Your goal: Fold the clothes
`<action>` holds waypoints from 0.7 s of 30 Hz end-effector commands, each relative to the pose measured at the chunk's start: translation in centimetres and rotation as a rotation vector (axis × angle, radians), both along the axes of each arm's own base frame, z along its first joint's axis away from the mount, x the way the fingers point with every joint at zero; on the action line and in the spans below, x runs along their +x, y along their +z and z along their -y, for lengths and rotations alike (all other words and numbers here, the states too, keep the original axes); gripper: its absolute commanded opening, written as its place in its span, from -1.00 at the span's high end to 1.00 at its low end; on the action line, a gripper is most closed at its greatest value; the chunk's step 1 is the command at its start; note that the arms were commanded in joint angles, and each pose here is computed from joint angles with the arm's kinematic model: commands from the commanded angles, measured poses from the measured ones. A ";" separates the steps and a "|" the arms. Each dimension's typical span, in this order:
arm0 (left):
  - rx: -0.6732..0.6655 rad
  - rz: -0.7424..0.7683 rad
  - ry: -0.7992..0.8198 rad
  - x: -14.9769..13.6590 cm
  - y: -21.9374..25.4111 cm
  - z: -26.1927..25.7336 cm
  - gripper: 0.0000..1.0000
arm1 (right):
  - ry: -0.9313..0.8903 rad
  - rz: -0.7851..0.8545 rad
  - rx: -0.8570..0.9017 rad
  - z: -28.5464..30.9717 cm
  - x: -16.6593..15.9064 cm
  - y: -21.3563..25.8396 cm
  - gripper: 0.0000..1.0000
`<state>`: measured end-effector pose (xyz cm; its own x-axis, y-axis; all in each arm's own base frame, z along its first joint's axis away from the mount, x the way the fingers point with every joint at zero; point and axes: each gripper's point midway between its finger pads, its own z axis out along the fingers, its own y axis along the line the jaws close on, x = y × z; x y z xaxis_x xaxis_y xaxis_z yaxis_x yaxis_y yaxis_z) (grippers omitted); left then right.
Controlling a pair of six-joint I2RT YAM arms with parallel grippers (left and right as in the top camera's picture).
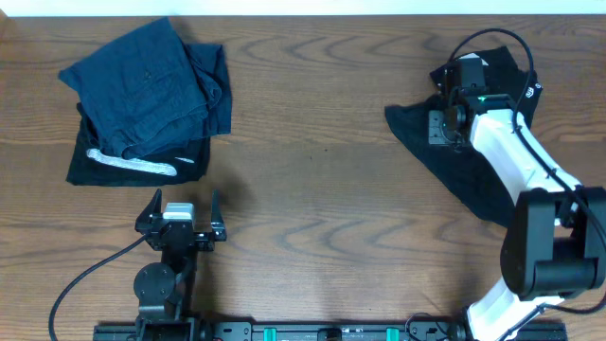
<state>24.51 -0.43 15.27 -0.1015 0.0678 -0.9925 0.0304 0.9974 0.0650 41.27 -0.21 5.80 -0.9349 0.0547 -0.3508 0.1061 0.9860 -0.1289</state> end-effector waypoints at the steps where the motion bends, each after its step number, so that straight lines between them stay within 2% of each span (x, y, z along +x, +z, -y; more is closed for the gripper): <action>1: -0.002 -0.045 -0.020 -0.1 -1.4 0.4 -0.96 | -0.072 -0.015 -0.061 2.5 0.0 -1.1 0.39; 7: -0.002 -0.045 -0.020 -0.1 -1.4 0.4 -0.96 | -0.115 -0.018 -0.057 4.1 0.2 -1.9 0.32; 13: -0.002 -0.045 -0.020 -0.1 -1.4 0.4 -0.96 | -0.088 -0.013 0.038 2.6 0.7 -1.7 0.21; 21: -0.002 -0.045 -0.020 -0.1 -1.4 0.4 -0.96 | -0.102 -0.010 0.119 1.4 1.3 -0.4 0.21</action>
